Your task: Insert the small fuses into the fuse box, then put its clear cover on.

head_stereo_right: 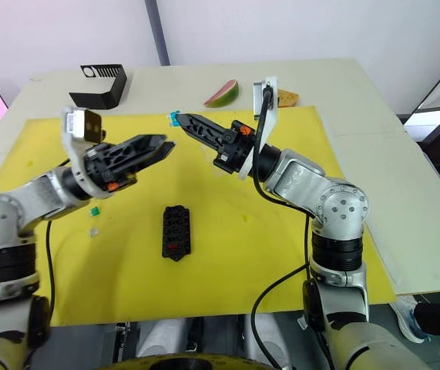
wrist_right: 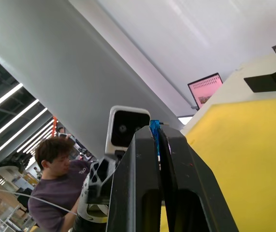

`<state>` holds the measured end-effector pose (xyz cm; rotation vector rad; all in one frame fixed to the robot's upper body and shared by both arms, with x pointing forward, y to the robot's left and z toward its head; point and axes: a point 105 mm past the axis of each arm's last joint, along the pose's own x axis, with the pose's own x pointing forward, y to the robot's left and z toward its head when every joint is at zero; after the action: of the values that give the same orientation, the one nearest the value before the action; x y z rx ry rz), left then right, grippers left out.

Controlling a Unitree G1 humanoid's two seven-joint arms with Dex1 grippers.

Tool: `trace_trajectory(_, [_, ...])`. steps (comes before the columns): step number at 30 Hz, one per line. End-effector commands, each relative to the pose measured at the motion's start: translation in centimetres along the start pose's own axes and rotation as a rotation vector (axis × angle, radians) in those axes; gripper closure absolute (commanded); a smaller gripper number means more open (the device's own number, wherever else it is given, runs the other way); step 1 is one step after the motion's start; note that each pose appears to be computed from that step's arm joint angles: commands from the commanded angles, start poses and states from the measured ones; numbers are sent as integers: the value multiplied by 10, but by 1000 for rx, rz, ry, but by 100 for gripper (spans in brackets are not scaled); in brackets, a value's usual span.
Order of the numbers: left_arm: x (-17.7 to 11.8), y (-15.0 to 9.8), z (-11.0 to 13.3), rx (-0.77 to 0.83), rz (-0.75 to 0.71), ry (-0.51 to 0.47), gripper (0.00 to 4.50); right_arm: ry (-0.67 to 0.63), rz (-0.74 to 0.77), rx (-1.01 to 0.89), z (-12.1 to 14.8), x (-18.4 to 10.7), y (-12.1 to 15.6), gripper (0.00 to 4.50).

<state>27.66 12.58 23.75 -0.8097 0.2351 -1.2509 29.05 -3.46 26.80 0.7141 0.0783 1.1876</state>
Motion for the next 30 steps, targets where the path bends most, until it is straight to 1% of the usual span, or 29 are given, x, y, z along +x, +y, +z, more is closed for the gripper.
trace_trajectory(1, [-22,-18,4,166,24,125,2,14,65,-48,7,-3,17,450])
trace_trajectory(3, [-31,-17,-4,264,73,246,2,70,65,-104,4,-6,17,450])
trace_trajectory(6, [-43,-14,-14,402,108,410,2,226,55,-278,-12,-12,17,450])
trace_trajectory(8, [-55,-5,-29,543,123,566,2,348,57,-402,-26,-14,17,450])
trace_trajectory(10, [-66,3,-45,660,103,711,2,453,67,-490,-38,-16,16,450])
trace_trajectory(11, [-71,8,-52,713,87,768,2,504,68,-533,-45,-17,14,450])
trace_trajectory(13, [-76,17,-64,802,56,829,2,640,62,-667,-66,-17,5,450])
trace_trajectory(14, [-77,20,-69,828,38,845,2,694,66,-715,-75,-17,2,450])
trace_trajectory(16, [-77,27,-75,876,26,864,2,756,88,-770,-87,-15,1,450])
trace_trajectory(18, [-75,38,-76,939,53,859,2,817,114,-807,-98,-15,0,450])
trace_trajectory(21, [-71,46,-76,969,92,837,2,873,133,-837,-108,-14,-2,450])
trace_trajectory(25, [-71,45,-87,988,53,867,2,934,156,-870,-119,-10,-2,450])
trace_trajectory(30, [-64,40,-90,972,55,825,2,969,153,-890,-125,-8,-3,450])
